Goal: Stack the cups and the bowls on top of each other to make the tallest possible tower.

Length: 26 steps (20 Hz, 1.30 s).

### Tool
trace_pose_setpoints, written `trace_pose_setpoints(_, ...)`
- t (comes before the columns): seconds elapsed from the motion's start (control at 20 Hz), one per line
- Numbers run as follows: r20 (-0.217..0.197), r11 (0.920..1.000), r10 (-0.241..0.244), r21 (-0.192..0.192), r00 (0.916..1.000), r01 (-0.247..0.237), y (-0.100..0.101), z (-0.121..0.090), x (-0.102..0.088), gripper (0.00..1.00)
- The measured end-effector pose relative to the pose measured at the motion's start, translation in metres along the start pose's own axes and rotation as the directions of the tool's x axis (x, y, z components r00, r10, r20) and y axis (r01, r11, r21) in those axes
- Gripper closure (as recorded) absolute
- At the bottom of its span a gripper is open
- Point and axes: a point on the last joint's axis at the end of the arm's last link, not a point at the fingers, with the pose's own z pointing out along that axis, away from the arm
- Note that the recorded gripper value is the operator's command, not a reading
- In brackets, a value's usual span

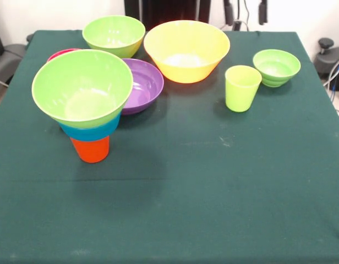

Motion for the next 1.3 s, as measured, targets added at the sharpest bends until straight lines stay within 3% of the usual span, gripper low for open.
trace_pose_setpoints(0.35, 0.015, 0.9999, 0.014, -0.001, 0.9998, -0.014, 0.002, 0.028, 0.002, 0.00)
trace_pose_setpoints(0.95, 0.036, 0.9939, 0.103, 0.036, 0.9941, -0.104, -0.048, 0.069, -0.006, 0.00)
trace_pose_setpoints(1.3, 0.031, 0.9907, 0.122, 0.056, 0.9920, -0.124, -0.062, 0.073, -0.004, 0.00)
